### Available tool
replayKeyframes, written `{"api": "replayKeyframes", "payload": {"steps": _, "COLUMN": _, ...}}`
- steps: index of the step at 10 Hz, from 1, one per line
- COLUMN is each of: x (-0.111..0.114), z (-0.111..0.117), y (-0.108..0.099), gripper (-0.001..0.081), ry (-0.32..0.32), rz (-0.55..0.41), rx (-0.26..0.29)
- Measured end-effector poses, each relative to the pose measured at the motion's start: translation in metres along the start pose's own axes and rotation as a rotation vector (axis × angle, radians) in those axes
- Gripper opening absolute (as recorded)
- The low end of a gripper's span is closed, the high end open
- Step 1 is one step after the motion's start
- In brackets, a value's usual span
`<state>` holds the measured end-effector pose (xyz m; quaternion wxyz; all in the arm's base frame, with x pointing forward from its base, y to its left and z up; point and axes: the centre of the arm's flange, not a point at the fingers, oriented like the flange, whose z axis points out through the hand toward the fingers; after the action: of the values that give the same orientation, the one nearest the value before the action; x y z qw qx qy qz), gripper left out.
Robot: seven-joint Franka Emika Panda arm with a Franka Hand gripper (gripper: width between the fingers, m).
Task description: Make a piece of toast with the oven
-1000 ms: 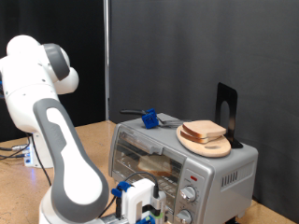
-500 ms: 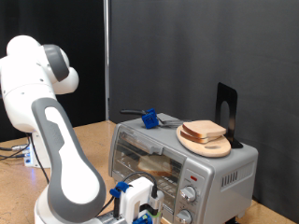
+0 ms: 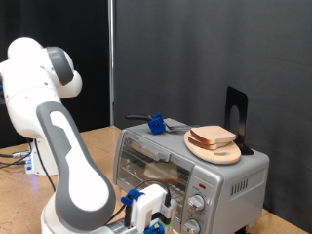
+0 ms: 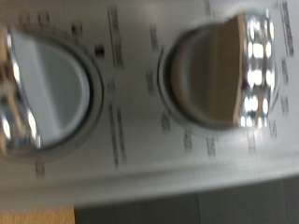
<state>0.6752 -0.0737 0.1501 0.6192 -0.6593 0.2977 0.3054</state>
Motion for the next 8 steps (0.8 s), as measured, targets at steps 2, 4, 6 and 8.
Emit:
{"api": "replayKeyframes", "payload": {"steps": 2, "x": 0.005, "z": 0.007, "y": -0.006, "gripper": 0.0296, "ry": 0.037, "rz": -0.072, "rx": 0.006}}
{"api": "replayKeyframes", "payload": {"steps": 4, "x": 0.006, "z": 0.014, "y": -0.008, "gripper": 0.0477, "ry": 0.034, "rz": -0.099, "rx": -0.001}}
{"api": "replayKeyframes", "payload": {"steps": 6, "x": 0.007, "z": 0.020, "y": -0.008, "gripper": 0.0607, "ry": 0.020, "rz": -0.116, "rx": -0.006}}
{"api": "replayKeyframes", "payload": {"steps": 8, "x": 0.009, "z": 0.025, "y": -0.008, "gripper": 0.0673, "ry": 0.011, "rz": -0.125, "rx": -0.004}}
